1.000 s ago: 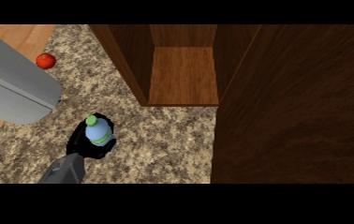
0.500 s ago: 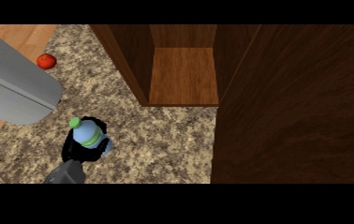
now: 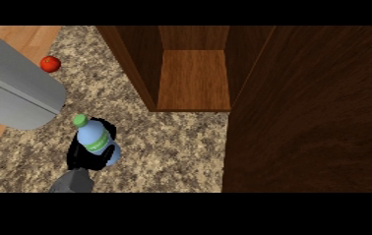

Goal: Pick up the bottled water, place it into the cabinet and close the cabinet

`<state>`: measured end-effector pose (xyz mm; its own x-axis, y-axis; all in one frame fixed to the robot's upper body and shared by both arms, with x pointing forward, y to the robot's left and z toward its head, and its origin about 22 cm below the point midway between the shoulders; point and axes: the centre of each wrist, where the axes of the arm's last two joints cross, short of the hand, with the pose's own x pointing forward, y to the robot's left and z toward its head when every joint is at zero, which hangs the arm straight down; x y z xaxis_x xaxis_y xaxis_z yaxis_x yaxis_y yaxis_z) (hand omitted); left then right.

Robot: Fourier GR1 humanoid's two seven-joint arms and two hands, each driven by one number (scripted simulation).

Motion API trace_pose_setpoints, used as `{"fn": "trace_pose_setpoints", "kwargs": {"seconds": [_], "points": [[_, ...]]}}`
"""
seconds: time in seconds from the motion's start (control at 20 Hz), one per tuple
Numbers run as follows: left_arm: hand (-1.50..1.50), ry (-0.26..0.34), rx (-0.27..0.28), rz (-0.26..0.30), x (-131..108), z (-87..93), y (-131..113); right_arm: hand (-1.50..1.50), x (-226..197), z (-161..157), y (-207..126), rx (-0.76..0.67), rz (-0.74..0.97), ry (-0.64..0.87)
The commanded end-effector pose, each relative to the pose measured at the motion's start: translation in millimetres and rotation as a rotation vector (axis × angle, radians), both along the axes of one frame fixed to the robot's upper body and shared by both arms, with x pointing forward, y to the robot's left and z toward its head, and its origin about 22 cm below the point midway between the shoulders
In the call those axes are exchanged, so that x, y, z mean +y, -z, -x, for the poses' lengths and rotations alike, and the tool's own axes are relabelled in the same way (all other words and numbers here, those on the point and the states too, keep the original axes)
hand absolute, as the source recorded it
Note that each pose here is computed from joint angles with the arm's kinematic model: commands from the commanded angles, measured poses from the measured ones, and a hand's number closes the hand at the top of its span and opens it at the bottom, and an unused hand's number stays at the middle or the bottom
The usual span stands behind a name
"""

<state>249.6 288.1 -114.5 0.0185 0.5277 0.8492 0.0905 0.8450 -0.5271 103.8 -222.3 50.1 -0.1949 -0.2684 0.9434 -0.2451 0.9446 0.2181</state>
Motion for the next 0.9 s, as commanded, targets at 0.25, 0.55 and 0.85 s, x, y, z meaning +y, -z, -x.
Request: {"fn": "trace_pose_setpoints", "kwargs": {"seconds": [0.25,0.55,0.85], "points": [[1.5,0.051,-0.096,-0.033,-63.9,-14.0,-56.3,-1.5,-5.1,4.8,-8.9,-0.01,-0.016,0.002],[1.5,0.055,-0.142,-0.078,-102.3,-44.4,-115.8,-1.5,18.8,-6.4,-10.1,0.001,-0.023,-0.023],[1.5,0.045,-0.121,-0.156,-129.9,-78.8,-127.1,-1.5,16.8,-9.4,13.9,0.023,-0.016,-0.017]]}}
